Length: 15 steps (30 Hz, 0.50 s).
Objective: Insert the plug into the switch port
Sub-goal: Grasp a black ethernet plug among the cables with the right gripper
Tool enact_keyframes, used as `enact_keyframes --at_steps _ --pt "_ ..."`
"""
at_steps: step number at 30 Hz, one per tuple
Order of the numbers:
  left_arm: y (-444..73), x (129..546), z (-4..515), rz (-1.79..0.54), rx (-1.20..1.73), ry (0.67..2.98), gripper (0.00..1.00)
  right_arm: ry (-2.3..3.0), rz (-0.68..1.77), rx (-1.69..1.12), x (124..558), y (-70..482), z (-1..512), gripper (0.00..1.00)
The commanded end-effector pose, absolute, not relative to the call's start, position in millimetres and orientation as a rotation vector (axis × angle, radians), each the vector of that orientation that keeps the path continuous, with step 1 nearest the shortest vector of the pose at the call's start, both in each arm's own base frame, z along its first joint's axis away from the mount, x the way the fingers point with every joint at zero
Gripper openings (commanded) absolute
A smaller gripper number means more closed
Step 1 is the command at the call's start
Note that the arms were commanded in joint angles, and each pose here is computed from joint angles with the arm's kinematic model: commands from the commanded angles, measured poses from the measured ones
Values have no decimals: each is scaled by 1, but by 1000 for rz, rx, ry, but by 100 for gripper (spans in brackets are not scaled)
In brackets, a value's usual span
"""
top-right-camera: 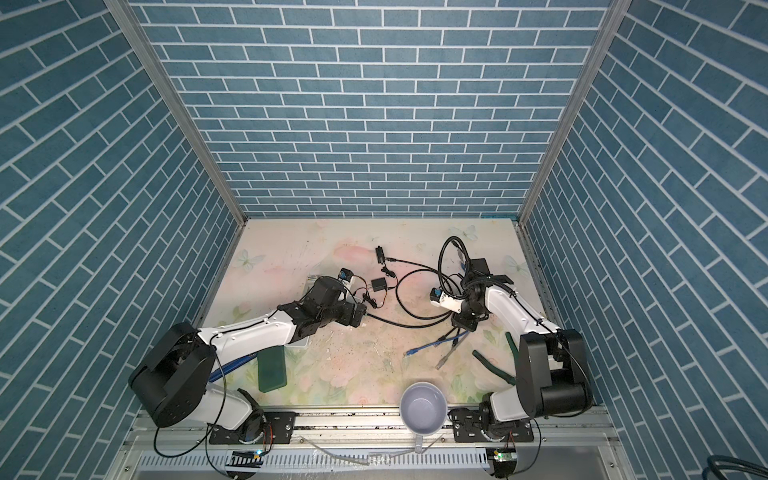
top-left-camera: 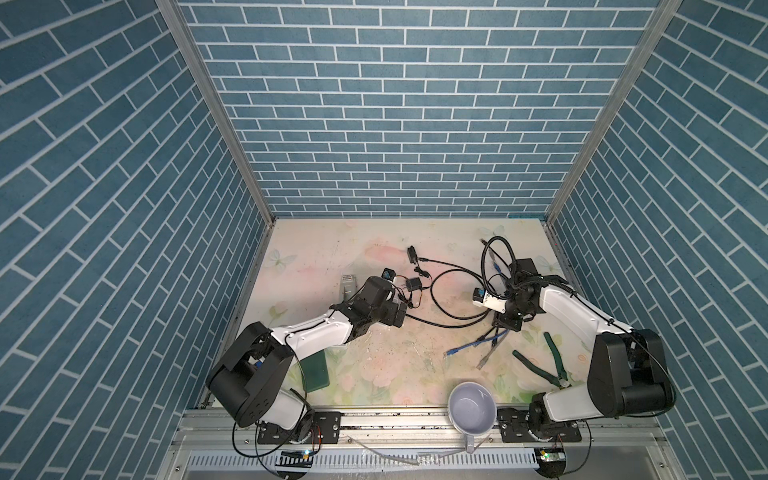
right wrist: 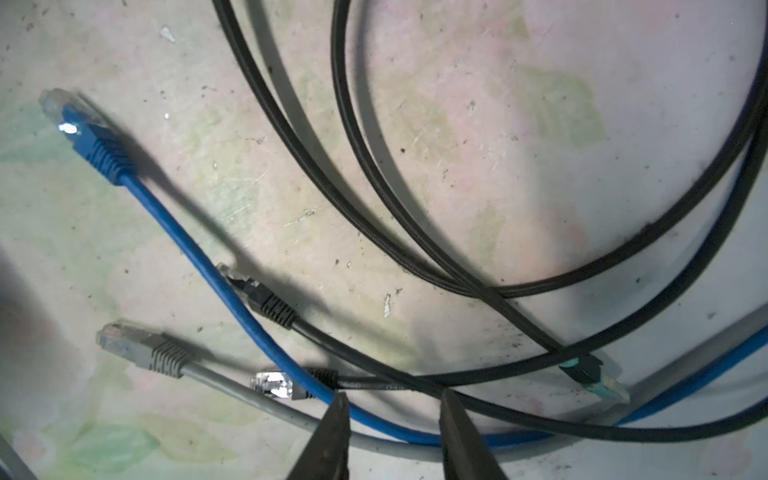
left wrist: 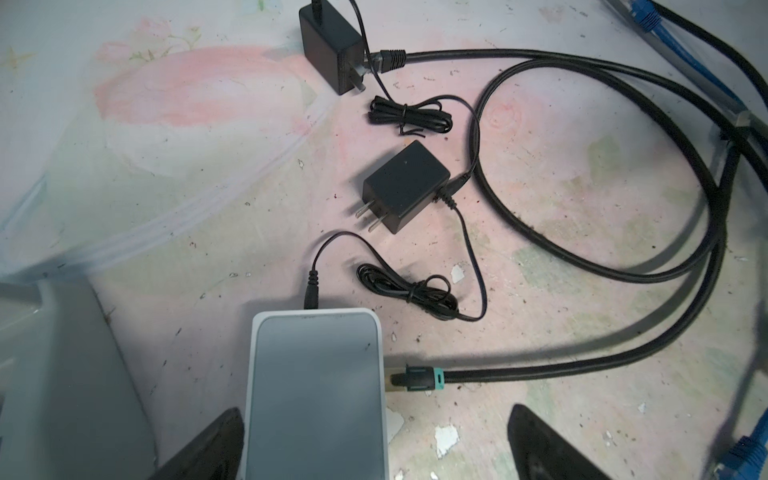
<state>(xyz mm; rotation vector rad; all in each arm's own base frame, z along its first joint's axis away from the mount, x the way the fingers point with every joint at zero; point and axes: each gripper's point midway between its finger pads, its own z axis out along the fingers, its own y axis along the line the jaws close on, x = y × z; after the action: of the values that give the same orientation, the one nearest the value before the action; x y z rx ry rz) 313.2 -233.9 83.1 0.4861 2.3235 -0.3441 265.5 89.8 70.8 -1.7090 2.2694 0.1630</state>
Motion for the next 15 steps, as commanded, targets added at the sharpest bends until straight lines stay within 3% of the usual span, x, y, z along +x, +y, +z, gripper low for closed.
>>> enact_keyframes --at_steps 1,15 --pt "-232 313 91 -341 479 2281 100 2086 143 -1851 257 95 71 37" --pt "-225 311 89 -317 468 2275 100 1998 146 -1947 256 102 48 37"
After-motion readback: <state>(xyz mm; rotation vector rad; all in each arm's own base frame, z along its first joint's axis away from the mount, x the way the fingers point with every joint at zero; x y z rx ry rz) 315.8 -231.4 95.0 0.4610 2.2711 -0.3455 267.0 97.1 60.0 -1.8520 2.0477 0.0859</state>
